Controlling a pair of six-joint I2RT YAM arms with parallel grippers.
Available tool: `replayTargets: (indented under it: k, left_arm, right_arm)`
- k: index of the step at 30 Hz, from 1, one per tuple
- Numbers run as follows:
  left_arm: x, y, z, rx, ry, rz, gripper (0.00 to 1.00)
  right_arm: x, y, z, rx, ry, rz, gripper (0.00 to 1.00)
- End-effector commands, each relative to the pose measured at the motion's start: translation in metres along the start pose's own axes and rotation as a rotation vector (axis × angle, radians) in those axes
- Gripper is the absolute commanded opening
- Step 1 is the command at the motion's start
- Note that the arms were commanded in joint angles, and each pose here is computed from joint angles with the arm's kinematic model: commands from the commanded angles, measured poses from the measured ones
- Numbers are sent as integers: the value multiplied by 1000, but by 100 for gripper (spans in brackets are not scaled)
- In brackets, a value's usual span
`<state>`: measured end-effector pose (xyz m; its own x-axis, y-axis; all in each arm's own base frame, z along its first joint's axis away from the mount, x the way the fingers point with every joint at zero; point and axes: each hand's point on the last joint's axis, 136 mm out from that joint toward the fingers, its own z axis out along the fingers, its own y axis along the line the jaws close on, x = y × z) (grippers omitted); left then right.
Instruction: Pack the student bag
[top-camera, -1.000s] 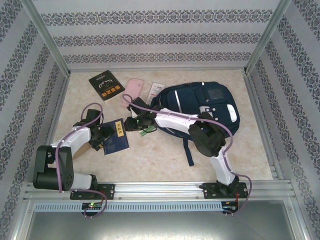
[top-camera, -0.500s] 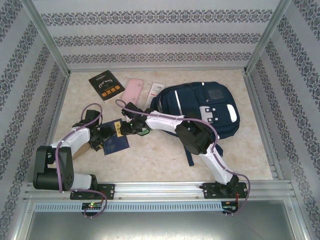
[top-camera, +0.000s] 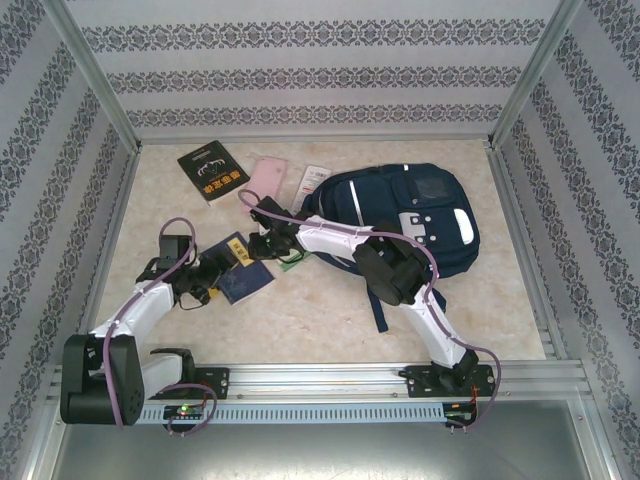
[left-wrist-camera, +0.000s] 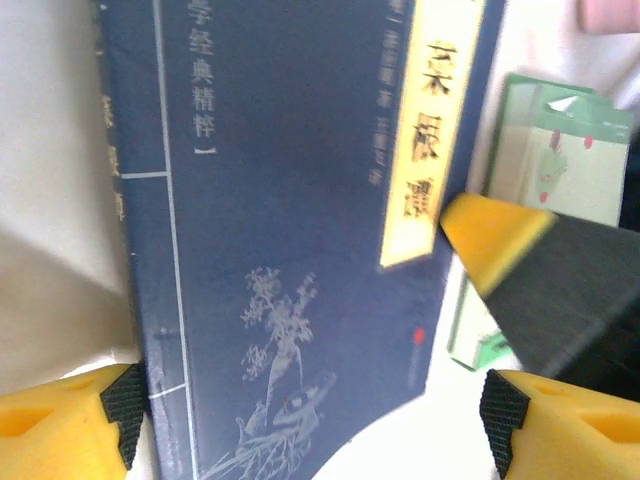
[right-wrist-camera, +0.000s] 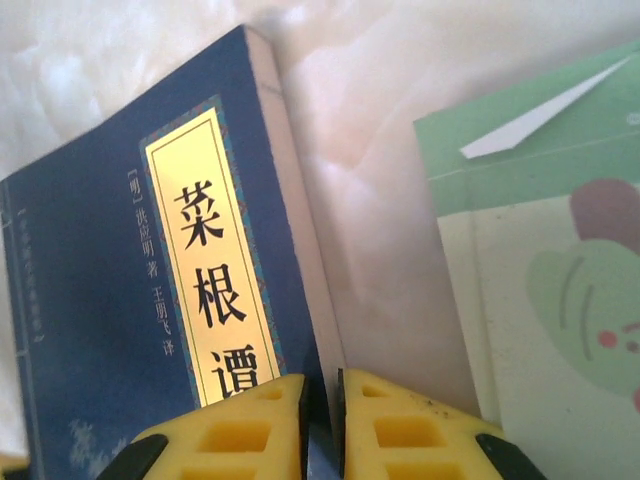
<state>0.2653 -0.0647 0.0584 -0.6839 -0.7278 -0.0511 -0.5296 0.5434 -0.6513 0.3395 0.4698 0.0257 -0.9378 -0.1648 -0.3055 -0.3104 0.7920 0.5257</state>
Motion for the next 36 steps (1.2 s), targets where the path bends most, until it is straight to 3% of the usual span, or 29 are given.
replayTargets:
  k: [1, 11, 15, 18, 23, 26, 31, 36]
  left_arm:
    - [-4, -81, -16, 317, 19, 147, 84]
    - [-19, -71, -18, 277, -94, 87, 74]
    - [-21, -52, -18, 142, -99, 86, 51]
    - [-19, -38, -18, 74, -97, 82, 25]
    - [-19, -37, -24, 62, -113, 81, 4]
    - [-21, -40, -30, 62, -132, 91, 0]
    - [-23, -52, -38, 89, -144, 101, 0]
    - [-24, -63, -45, 125, -148, 104, 0]
  right_arm:
    - [48, 41, 8, -118, 140, -50, 17]
    - [42, 44, -4, -125, 126, -59, 17]
    - [35, 46, -15, -129, 105, -65, 20]
    - [24, 50, -31, -127, 73, -80, 23]
    - [0, 54, -75, -95, -16, -140, 31]
    - [-17, 32, -104, 2, -79, -147, 38]
    - [-39, -36, -150, 237, -172, -121, 40]
    - [-46, -108, -180, 376, -186, -37, 44]
